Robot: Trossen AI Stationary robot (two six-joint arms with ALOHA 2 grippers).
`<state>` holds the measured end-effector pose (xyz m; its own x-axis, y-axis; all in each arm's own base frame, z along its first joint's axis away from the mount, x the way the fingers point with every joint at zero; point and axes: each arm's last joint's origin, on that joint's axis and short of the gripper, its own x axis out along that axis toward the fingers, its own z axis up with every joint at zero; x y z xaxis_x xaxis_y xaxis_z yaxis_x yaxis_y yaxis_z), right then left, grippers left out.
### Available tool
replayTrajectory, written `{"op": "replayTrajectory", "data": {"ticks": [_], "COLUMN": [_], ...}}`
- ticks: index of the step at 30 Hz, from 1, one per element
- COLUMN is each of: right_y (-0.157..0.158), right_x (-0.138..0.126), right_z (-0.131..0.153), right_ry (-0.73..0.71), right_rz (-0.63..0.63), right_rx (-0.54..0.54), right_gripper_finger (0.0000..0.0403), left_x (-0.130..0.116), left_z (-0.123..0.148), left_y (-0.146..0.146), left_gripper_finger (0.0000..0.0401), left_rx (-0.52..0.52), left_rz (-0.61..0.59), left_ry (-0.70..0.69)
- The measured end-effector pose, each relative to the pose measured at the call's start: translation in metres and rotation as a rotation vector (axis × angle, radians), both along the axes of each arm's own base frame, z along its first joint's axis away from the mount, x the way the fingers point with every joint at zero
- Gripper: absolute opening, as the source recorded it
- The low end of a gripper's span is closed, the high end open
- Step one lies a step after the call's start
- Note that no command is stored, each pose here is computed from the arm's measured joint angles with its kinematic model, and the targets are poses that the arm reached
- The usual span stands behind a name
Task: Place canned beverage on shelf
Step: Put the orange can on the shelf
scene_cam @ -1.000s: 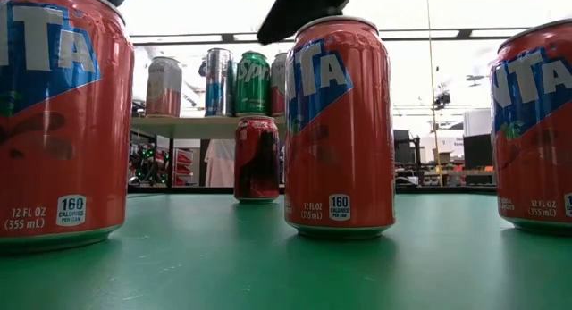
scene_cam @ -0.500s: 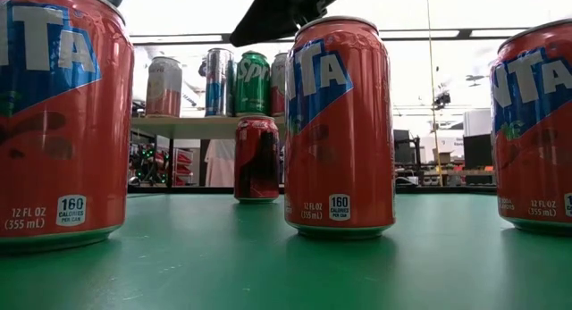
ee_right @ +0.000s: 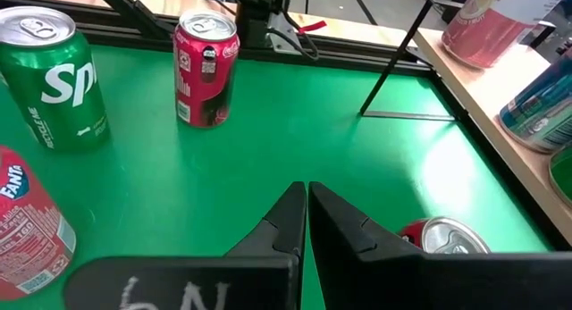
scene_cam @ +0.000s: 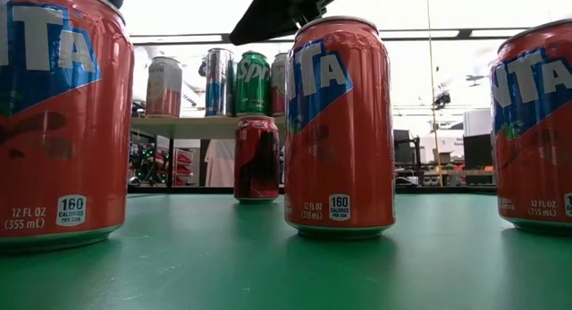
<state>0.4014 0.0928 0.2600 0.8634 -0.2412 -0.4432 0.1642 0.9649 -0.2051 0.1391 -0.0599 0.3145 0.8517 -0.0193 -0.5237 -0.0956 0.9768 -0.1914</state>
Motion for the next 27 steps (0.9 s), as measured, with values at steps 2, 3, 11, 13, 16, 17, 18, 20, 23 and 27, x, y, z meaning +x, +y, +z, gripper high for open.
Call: {"op": "replayTrajectory", "data": {"ticks": [2, 3, 11, 13, 16, 17, 18, 20, 23, 27], "right_y": [-0.001, -0.001, 0.003, 0.006, 0.010, 0.010, 0.011, 0.011, 0.011, 0.011], "right_x": [0.000, 0.000, -0.002, -0.003, -0.006, -0.007, -0.007, -0.008, -0.008, -0.009], "right_z": [0.000, 0.000, 0.002, 0.005, 0.010, 0.011, 0.012, 0.014, 0.014, 0.014], "right_ry": [-0.001, -0.003, -0.003, -0.008, -0.016, -0.019, -0.022, -0.026, -0.027, -0.026], "right_rz": [-0.004, -0.007, 0.010, 0.023, 0.040, 0.043, 0.044, 0.045, 0.045, 0.046], "right_rx": [0.003, 0.010, 0.001, -0.002, -0.012, -0.013, -0.013, -0.012, -0.011, -0.014], "right_gripper_finger": [0.0009, 0.0009, 0.0009, 0.0009, 0.0009, 0.0009, 0.0009, 0.0009, 0.0009, 0.0009], "left_x": [0.001, 0.001, 0.016, 0.021, 0.025, 0.026, 0.027, 0.029, 0.031, 0.040], "left_z": [0.002, 0.002, -0.008, -0.012, -0.017, -0.018, -0.019, -0.021, -0.020, -0.018], "left_y": [-0.001, -0.002, -0.013, -0.017, -0.021, -0.022, -0.023, -0.024, -0.025, -0.032], "left_gripper_finger": [0.0017, 0.0024, 0.0110, 0.0131, 0.0158, 0.0166, 0.0174, 0.0186, 0.0198, 0.0202], "left_rx": [-0.046, -0.066, -0.121, -0.128, -0.116, -0.111, -0.108, -0.102, -0.106, -0.097], "left_rz": [0.007, 0.007, -0.067, -0.095, -0.113, -0.118, -0.121, -0.125, -0.126, -0.166], "left_ry": [0.003, 0.007, 0.111, 0.142, 0.174, 0.181, 0.187, 0.194, 0.184, 0.113]}}
